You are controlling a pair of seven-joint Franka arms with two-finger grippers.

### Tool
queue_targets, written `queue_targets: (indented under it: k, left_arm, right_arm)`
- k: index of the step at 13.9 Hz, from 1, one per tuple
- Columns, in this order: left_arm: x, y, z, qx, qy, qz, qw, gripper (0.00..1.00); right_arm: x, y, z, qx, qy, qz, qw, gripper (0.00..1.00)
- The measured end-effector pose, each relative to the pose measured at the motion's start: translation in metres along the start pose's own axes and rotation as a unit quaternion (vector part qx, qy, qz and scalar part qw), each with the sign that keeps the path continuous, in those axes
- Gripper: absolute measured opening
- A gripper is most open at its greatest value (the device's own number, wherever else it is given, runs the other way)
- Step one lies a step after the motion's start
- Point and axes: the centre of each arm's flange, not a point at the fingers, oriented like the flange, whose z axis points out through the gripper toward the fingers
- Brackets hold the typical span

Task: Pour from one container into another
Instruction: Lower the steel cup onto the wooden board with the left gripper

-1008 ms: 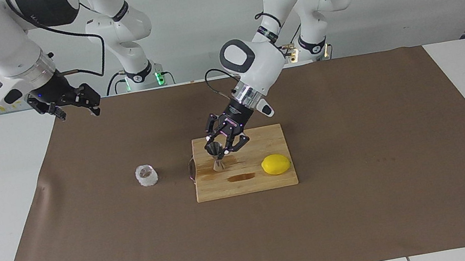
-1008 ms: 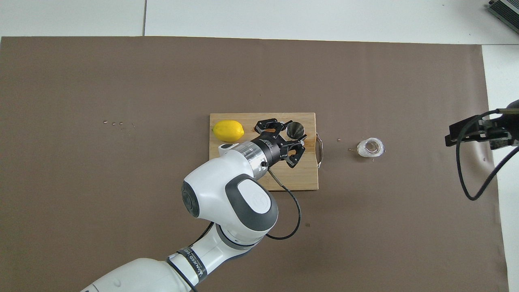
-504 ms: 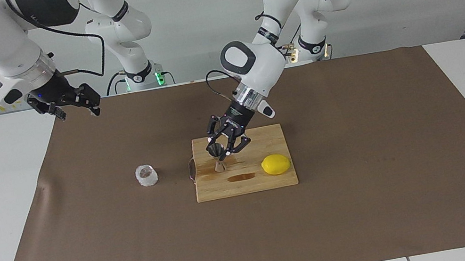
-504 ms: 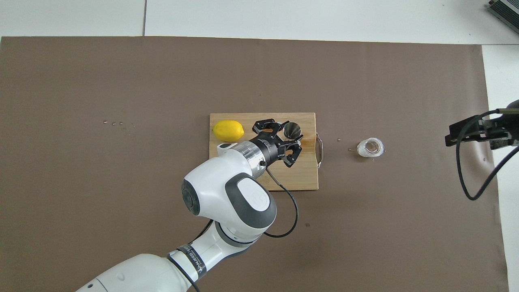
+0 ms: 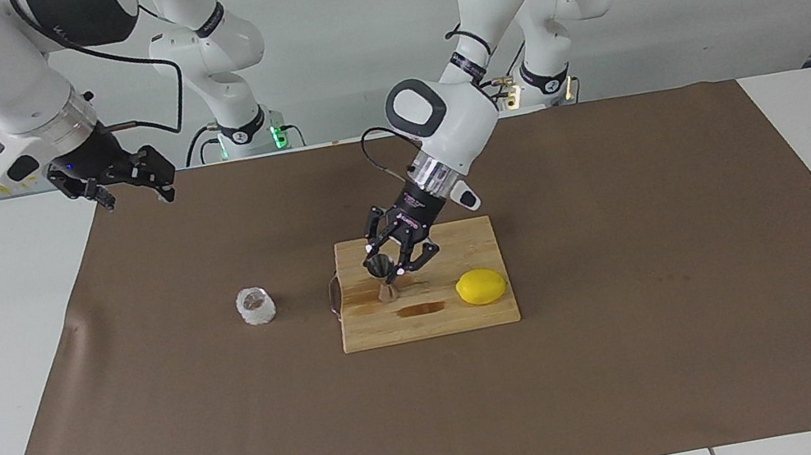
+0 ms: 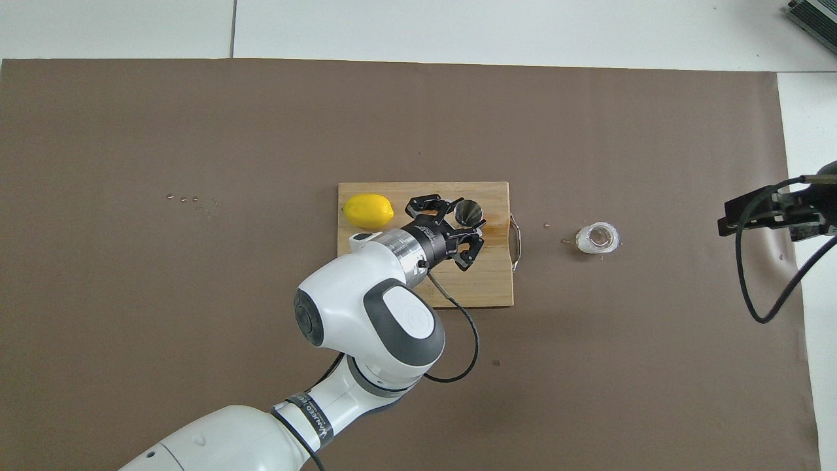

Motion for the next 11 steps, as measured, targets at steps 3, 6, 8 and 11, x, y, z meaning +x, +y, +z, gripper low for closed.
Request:
queue_targets:
  k: [3, 6, 8, 11]
  left_arm:
    - [0.0021, 0.0037, -0.0006, -0.003, 0.002, -0.002, 1.0, 0.73]
    - [0.0026, 0.0084, -0.0016, -0.006, 0.002, -0.004, 1.0, 1.0]
    - [0.002, 0.0073, -0.0018, -0.006, 0.001, -0.001, 1.0, 1.0]
    - [-0.0028, -0.0015, -0.0047, -0.001, -0.002, 0.011, 1.0, 1.0]
  right_arm:
    - [0.0, 0.0, 0.0, 0.0, 0.0, 0.0, 1.0, 1.0]
    - [0.0, 0.0, 0.0, 0.0, 0.0, 0.0, 1.0, 1.0]
    - [0.0, 0.0, 0.0, 0.0, 0.0, 0.0, 1.0, 1.0]
    - [0.0, 0.0, 0.0, 0.0, 0.0, 0.0, 1.0, 1.0]
